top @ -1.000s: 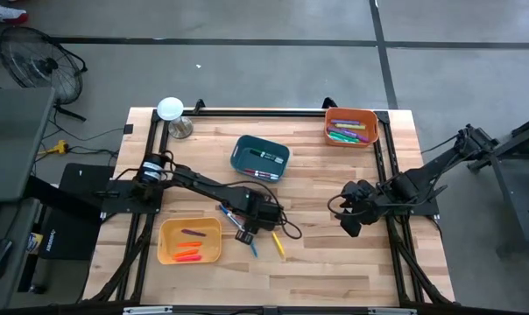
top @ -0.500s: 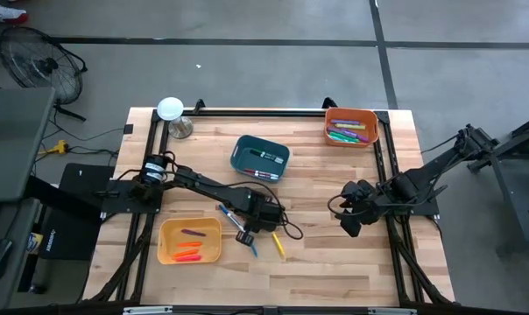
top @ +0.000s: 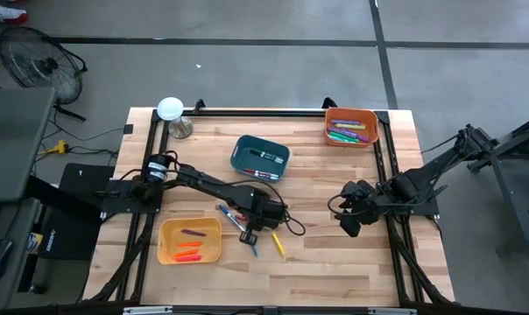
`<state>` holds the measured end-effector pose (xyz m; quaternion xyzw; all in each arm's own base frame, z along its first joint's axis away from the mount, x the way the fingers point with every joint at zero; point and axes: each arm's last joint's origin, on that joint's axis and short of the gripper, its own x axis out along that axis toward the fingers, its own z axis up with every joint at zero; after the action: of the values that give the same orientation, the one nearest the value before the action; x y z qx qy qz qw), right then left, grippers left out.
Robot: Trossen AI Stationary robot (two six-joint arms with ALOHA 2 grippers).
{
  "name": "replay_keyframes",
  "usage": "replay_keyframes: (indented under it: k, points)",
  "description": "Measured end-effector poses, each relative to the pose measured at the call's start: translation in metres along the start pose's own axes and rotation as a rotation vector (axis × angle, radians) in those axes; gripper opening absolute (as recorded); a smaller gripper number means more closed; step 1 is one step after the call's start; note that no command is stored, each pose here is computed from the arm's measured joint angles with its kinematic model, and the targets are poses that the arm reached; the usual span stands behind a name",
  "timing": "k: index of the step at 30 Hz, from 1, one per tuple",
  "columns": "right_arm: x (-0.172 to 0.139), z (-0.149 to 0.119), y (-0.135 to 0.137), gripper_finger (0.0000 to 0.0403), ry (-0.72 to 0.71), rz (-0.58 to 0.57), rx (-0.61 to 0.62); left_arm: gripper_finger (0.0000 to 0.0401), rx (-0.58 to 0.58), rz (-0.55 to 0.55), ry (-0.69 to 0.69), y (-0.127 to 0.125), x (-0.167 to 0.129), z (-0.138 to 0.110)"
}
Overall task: Pick & Place Markers
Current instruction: Put the red marker pen into the blue bin
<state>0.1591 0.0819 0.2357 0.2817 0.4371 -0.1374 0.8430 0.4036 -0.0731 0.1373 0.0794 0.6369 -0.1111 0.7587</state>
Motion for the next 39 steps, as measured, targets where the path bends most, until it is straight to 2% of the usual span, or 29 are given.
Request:
replay_keyframes:
  k: [4, 9, 15, 21, 31, 39]
  points:
    - [0.000, 0.000, 0.000, 0.0206, -0.002, 0.000, -0.004, 0.0017, -0.005, 0.009, 0.004, 0.007, -0.017, 0.010]
    - [0.000, 0.000, 0.000, 0.0206, -0.003, -0.001, -0.013, 0.0017, 0.033, 0.116, -0.003, 0.019, -0.047, 0.025]
    - [0.000, 0.000, 0.000, 0.0206, -0.005, -0.002, -0.026, 0.0017, 0.053, 0.141, 0.046, 0.027, -0.085, 0.030]
    - [0.000, 0.000, 0.000, 0.0206, -0.009, -0.004, -0.041, 0.0015, 0.066, 0.224, 0.064, 0.051, -0.116, 0.030]
    - [0.000, 0.000, 0.000, 0.0206, -0.007, -0.003, -0.041, 0.0015, 0.001, 0.267, 0.073, 0.115, -0.130, 0.014]
    - [0.000, 0.000, 0.000, 0.0206, -0.007, -0.003, -0.018, 0.0015, -0.006, 0.243, 0.036, 0.163, -0.131, -0.003]
